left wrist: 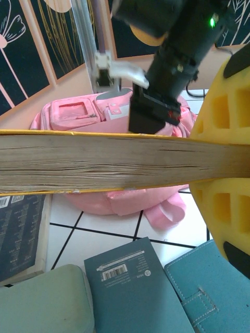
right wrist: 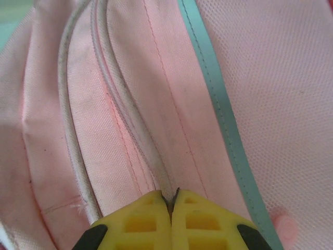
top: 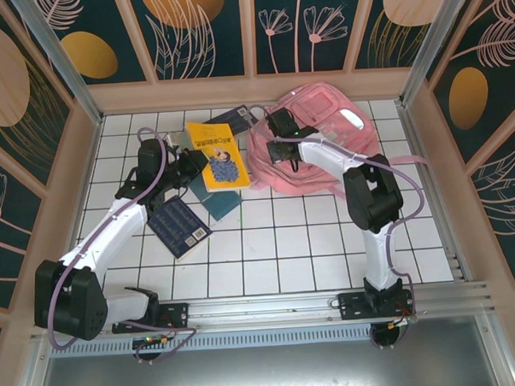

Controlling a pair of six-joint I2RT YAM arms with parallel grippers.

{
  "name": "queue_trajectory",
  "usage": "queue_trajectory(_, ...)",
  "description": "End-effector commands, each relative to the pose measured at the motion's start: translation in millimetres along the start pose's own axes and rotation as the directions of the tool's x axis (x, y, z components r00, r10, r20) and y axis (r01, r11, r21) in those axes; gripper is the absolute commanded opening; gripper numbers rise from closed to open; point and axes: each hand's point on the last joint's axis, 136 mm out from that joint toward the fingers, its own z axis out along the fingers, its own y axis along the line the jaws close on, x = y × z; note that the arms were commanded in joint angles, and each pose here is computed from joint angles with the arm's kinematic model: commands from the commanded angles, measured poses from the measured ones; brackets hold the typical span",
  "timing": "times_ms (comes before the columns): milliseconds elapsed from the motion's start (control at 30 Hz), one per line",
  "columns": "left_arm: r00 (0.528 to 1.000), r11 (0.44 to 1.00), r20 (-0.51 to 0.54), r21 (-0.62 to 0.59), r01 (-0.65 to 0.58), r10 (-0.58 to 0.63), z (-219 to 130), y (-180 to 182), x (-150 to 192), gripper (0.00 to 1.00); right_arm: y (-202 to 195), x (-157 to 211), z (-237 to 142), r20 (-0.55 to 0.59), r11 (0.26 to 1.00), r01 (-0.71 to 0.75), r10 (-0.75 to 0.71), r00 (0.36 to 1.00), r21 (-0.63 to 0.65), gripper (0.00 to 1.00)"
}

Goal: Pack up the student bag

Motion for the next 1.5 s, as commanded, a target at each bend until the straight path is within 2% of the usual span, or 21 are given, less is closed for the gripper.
queue_trajectory(0, 0.999, 0.996, 0.026, 0.081, -0.04, 0.038, 3, -17, -10, 0.0, 10, -53, -63, 0.11, 0.991, -0.084, 0.096, 0.989, -0.108, 0.0)
queue_trajectory(267, 1.0, 0.994, 0.009, 0.107, -0.01, 0.009, 22, -15, -11, 0.0, 2, -94, -115, 0.158, 0.936, -0.222, 0.271, 0.949, -0.274, 0.0)
queue_trajectory(500, 0.999, 0.977, -0.016, 0.207, 0.05, -0.048, 43, -28, -16, 0.0, 1, -114, -152, 0.11, 0.805, -0.309, 0.415, 0.903, -0.507, 0.0)
queue_trajectory(767, 0.994, 0.946, -0.033, 0.303, 0.113, -0.108, 69, -47, -19, 0.0, -15, -132, -182, 0.04, 0.634, -0.381, 0.546, 0.837, -0.673, 0.0)
queue_trajectory(900, 0.995, 0.945, -0.057, 0.311, 0.101, -0.087, 94, -63, -9, 0.0, -22, -137, -189, 0.013, 0.58, -0.399, 0.578, 0.816, -0.71, 0.0)
queue_trajectory(1033, 0.993, 0.948, -0.084, 0.299, 0.109, -0.088, 127, -69, 5, 0.0, -23, -138, -193, 0.004, 0.566, -0.405, 0.585, 0.811, -0.718, 0.0)
queue_trajectory(1167, 0.989, 0.929, -0.111, 0.346, 0.13, -0.097, 156, -93, 12, 0.0, -23, -138, -192, -0.007, 0.555, -0.417, 0.595, 0.804, -0.72, 0.0)
queue_trajectory(1467, 0.983, 0.937, -0.137, 0.311, 0.157, -0.119, 228, -109, 41, 0.0, -22, -139, -192, -0.031, 0.513, -0.43, 0.615, 0.788, -0.743, 0.0)
